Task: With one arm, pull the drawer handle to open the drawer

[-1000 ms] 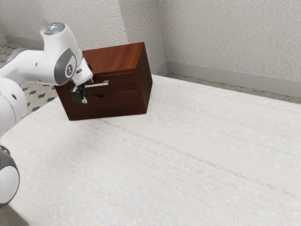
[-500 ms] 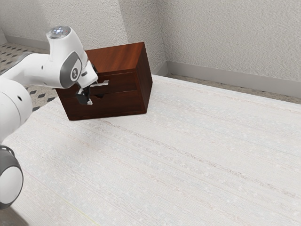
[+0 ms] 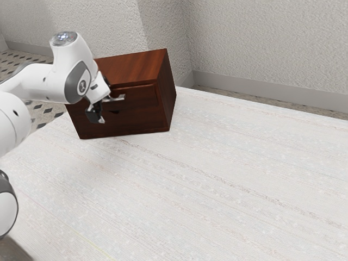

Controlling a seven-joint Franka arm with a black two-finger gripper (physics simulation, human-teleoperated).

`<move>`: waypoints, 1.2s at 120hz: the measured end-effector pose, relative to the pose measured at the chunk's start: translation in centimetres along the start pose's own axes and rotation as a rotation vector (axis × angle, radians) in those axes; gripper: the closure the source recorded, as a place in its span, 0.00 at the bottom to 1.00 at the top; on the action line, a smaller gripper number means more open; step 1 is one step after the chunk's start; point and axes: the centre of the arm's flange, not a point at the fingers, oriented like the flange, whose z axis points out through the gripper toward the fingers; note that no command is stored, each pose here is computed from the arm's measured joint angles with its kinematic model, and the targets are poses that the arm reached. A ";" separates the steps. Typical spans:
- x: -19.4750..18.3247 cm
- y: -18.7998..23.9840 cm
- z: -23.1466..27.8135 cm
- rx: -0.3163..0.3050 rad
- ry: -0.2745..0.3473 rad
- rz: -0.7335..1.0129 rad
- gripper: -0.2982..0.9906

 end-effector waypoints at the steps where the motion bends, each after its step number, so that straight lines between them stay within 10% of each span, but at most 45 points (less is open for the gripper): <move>1: 0.0 0.1 0.0 -0.001 0.000 0.000 0.27; 144: 1.3 11.4 -7.0 -0.095 0.055 0.105 0.24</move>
